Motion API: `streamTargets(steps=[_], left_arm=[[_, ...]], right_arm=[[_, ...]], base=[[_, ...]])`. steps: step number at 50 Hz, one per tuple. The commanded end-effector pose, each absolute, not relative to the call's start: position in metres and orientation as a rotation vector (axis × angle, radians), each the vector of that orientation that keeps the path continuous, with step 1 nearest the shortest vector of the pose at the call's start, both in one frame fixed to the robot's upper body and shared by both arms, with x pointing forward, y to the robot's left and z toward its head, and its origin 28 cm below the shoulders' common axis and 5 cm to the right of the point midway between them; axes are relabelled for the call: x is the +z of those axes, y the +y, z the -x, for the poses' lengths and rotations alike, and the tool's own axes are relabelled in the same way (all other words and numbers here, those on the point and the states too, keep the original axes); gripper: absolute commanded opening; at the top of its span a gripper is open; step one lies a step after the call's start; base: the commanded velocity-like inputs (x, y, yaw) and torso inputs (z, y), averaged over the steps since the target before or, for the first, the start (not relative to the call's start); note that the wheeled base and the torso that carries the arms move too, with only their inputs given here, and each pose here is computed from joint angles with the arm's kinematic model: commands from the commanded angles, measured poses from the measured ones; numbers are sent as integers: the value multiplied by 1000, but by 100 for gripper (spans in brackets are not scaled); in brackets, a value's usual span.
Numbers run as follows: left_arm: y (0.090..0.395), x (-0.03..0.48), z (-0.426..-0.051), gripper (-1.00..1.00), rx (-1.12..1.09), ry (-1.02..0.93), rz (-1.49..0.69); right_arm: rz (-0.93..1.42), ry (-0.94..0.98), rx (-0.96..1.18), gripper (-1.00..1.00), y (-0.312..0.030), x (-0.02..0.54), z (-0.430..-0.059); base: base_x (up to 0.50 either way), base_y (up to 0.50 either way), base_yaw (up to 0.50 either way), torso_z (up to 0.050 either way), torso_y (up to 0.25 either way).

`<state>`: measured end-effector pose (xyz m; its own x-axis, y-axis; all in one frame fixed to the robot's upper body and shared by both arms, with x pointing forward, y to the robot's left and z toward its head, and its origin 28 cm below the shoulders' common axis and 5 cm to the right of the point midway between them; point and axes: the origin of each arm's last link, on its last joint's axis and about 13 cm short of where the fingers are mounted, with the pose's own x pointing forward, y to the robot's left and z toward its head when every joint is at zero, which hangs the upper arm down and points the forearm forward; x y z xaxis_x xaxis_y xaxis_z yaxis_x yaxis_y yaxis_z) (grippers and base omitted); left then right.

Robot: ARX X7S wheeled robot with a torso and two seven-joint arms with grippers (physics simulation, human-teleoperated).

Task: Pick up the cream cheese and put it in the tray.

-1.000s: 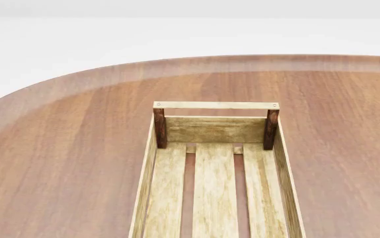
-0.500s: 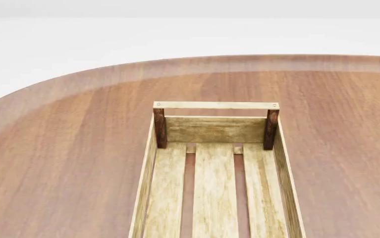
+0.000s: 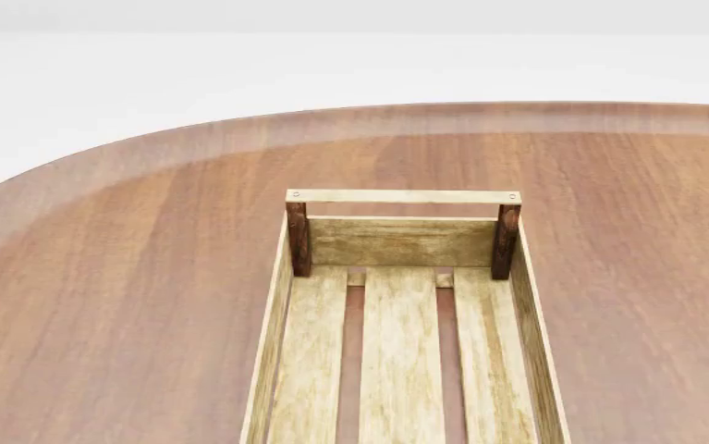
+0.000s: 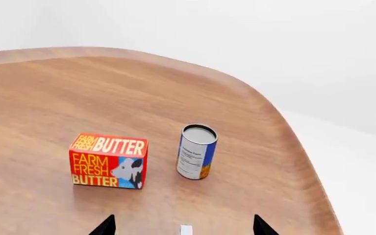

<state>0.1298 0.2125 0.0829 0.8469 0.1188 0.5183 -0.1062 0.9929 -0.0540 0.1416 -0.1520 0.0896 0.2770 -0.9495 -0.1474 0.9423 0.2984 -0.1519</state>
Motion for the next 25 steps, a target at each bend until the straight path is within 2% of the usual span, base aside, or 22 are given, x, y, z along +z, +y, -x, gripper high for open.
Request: streamTargets(steps=[1,25], left_arm=[[212,83,-130,100,118,-548,22],[212,82,-130,100,116,-545,19]], right_arm=[[21,255,-1272,100,-155,86,-146],[-30,306,-1272,100,-166,81,-156]], base=[[0,0,0,0,0],[0,0,0,0,0]])
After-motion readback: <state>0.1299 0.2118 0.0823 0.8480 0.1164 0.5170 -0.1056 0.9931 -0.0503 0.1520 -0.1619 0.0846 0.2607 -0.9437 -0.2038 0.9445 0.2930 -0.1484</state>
